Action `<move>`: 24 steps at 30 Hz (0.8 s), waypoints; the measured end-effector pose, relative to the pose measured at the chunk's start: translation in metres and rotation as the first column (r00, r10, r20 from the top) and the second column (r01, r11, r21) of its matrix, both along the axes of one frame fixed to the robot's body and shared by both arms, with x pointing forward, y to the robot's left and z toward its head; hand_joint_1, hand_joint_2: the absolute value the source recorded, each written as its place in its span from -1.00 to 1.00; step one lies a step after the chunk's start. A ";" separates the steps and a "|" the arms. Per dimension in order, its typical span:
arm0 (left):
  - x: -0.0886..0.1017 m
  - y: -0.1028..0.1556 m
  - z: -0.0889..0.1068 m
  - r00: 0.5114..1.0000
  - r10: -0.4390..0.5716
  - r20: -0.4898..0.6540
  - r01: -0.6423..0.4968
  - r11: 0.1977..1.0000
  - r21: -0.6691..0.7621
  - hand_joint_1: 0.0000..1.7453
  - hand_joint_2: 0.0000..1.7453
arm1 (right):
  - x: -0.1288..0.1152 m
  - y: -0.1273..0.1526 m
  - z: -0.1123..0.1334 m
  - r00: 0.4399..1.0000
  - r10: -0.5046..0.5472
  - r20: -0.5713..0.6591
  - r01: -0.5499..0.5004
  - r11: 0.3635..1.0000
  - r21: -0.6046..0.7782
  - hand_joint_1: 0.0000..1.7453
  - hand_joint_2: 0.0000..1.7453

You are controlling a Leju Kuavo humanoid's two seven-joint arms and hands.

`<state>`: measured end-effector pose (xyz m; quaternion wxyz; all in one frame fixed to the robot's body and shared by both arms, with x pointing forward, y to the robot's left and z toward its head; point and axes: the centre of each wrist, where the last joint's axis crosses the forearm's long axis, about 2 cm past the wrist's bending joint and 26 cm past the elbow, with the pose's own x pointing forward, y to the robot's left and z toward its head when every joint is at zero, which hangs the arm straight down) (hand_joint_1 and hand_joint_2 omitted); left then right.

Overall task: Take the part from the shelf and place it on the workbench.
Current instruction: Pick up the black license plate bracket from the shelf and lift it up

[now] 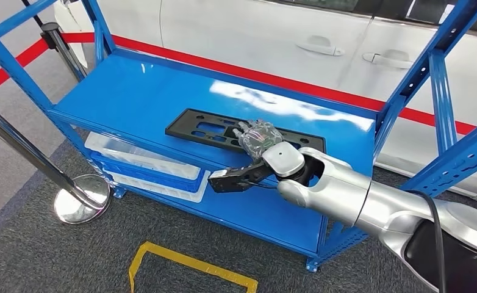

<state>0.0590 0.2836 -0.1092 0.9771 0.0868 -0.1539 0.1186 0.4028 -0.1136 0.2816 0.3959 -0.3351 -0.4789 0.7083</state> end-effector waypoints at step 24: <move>0.000 0.002 0.000 1.000 -0.003 0.001 0.003 1.000 0.007 -1.00 -1.00 | -0.001 -0.004 -0.017 0.999 -0.019 -0.034 0.019 1.000 0.001 -1.00 -1.00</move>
